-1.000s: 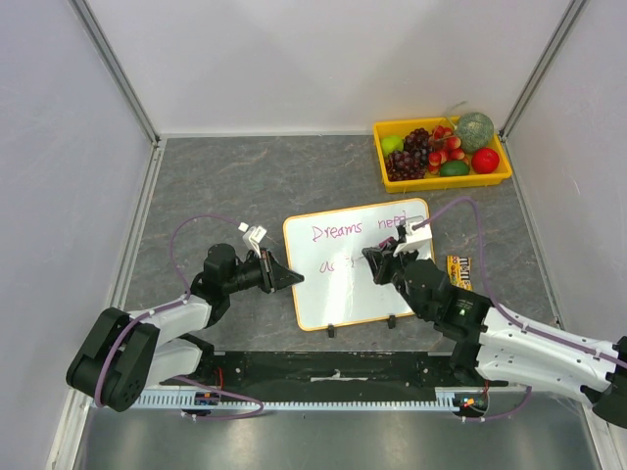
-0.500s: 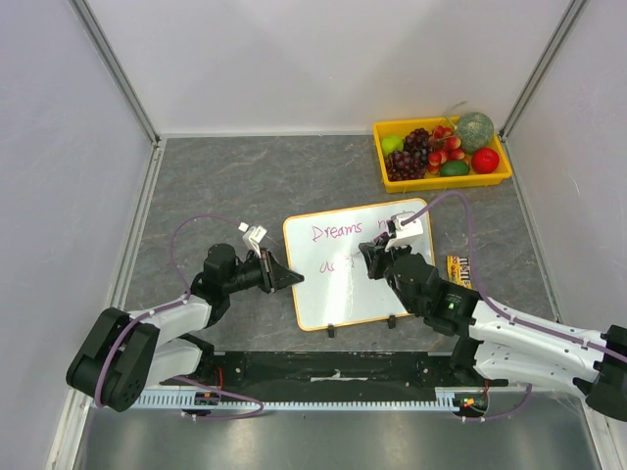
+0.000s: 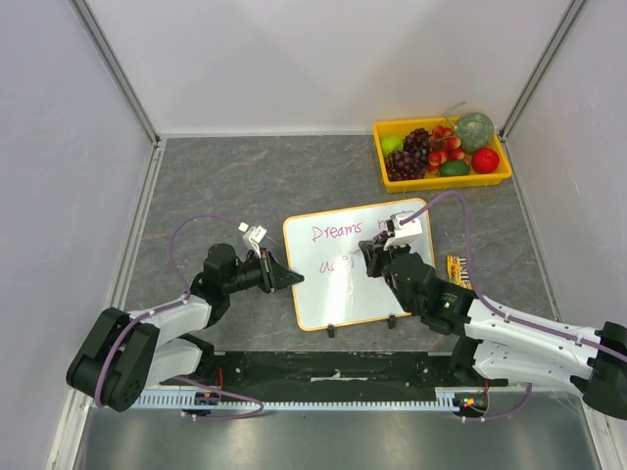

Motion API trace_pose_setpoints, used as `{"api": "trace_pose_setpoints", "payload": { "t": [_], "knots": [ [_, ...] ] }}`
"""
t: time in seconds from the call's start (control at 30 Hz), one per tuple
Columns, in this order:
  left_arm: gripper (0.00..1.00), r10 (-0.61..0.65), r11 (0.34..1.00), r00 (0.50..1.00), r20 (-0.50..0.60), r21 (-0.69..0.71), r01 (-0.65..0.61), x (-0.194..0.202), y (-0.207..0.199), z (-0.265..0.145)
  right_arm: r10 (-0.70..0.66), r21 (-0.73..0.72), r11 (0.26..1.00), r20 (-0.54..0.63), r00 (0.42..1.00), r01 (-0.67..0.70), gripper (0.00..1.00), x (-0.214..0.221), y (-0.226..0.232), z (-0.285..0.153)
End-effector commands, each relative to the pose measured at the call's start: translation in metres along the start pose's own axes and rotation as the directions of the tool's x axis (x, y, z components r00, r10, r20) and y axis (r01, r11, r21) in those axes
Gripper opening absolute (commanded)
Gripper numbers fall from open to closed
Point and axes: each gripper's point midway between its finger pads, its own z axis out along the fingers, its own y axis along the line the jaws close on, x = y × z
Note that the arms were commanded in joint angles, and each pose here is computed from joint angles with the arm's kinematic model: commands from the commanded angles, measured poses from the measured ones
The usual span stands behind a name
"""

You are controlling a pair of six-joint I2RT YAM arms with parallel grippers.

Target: Write a sentence on the whiteboard

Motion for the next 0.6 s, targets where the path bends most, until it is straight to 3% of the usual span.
{"api": "trace_pose_setpoints", "payload": {
  "t": [0.0,0.57],
  "knots": [
    [0.02,0.063,0.994,0.998,-0.001,-0.088,-0.063,0.003,0.021,0.0,0.011,0.039,0.999,0.026,1.0,-0.012,0.0,0.0,-0.008,0.002],
    [0.02,0.061,0.994,0.998,-0.002,-0.091,-0.061,0.003,0.021,0.0,0.069,0.011,0.997,0.065,0.995,-0.07,0.0,-0.014,-0.013,-0.013]
  ]
}}
